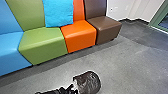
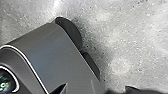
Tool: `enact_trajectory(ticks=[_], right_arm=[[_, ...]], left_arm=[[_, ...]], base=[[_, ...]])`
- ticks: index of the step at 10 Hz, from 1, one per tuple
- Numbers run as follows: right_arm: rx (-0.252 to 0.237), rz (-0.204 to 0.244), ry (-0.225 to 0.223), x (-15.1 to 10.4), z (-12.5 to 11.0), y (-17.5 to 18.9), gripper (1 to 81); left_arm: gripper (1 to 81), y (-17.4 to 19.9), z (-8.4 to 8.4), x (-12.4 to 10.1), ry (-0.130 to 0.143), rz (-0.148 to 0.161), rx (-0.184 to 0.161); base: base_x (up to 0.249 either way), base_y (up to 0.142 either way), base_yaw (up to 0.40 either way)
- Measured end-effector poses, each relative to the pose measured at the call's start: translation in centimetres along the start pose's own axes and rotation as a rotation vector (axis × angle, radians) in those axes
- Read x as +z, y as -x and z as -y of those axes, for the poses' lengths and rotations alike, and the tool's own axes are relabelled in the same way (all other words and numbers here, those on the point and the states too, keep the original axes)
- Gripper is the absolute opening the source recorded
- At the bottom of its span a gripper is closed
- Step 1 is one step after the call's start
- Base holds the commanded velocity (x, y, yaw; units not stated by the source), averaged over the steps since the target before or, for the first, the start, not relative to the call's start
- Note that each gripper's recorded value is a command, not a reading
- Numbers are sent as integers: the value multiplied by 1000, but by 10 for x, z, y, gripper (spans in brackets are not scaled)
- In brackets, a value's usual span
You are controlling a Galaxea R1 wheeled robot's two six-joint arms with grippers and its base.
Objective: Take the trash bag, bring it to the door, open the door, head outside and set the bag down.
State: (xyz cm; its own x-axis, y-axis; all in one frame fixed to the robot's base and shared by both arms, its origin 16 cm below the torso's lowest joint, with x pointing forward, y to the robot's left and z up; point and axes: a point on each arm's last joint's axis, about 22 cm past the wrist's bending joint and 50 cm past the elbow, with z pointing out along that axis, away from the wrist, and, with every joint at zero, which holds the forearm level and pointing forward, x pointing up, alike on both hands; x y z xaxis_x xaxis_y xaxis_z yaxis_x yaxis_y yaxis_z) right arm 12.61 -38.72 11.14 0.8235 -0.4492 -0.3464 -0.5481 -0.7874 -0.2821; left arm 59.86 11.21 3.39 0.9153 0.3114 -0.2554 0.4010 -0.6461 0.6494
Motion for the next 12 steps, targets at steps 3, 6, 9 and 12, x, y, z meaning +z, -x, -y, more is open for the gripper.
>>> enact_trajectory(ticks=[3,6,9,12], right_arm=[[-31,-53,-31,-35,23,-6,811],[-53,-93,-52,-65,39,-8,811],[-43,-69,-43,-92,47,7,811],[-27,-37,-29,-121,55,27,811]], left_arm=[[10,-5,-59,-49,31,-38,53],[10,-9,-107,-93,53,-72,97],[10,-4,-118,-116,46,-61,83],[10,9,-128,-131,43,-30,60]], base=[[0,0,0],[0,0,0],[0,0,0],[0,0,0]])
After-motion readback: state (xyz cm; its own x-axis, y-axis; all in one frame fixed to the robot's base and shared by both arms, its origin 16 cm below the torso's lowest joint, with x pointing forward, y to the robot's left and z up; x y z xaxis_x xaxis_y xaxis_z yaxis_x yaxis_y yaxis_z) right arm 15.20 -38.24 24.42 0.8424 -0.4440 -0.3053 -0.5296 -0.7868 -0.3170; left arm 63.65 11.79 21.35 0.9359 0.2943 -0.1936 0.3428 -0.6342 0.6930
